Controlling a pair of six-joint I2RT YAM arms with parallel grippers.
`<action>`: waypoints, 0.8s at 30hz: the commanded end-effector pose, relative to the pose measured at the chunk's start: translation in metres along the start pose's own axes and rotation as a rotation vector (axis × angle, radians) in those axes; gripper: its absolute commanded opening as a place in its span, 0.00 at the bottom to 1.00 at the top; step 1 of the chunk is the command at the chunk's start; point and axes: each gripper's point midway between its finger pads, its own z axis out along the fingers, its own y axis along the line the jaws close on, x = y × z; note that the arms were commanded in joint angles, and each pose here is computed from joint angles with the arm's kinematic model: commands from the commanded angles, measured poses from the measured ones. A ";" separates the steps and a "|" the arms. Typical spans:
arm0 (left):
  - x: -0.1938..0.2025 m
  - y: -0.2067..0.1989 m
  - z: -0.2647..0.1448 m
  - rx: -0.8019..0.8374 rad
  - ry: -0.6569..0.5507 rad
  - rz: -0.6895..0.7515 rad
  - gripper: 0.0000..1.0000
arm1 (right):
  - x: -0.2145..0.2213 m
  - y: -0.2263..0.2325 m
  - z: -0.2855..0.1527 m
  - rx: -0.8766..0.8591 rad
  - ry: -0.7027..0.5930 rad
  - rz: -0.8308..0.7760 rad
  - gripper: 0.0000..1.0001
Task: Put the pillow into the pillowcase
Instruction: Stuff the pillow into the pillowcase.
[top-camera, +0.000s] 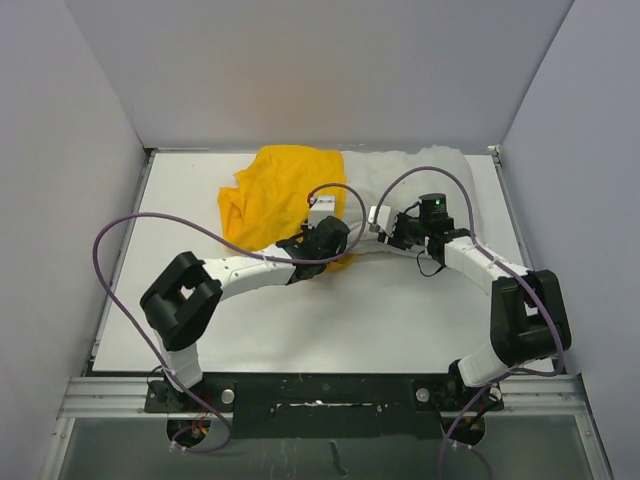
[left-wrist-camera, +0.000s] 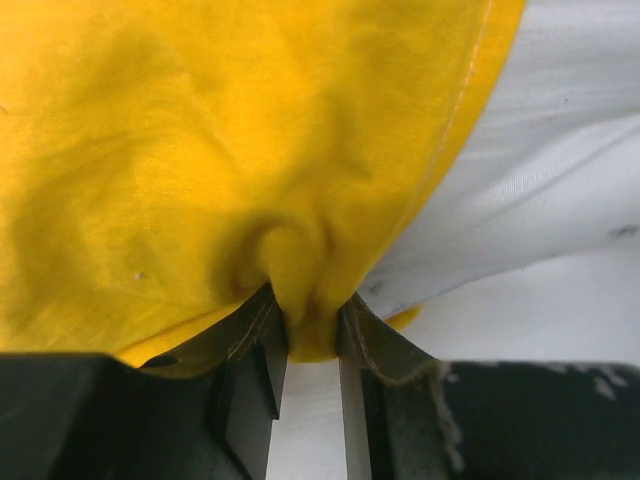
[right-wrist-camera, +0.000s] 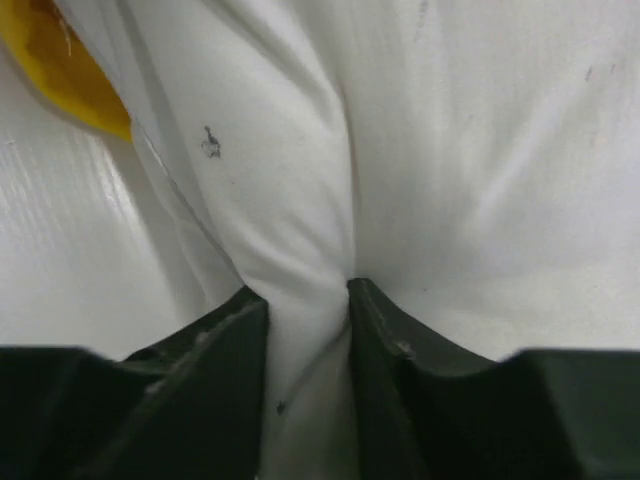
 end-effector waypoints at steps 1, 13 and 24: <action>-0.022 -0.021 -0.040 0.195 -0.031 -0.067 0.22 | -0.002 -0.011 0.003 0.021 -0.013 0.079 0.23; -0.023 -0.024 -0.063 0.432 -0.007 -0.057 0.00 | -0.071 0.032 -0.020 -0.218 -0.300 0.187 0.00; -0.014 0.014 -0.068 0.148 -0.124 0.091 0.58 | -0.082 0.041 -0.025 -0.261 -0.353 0.249 0.00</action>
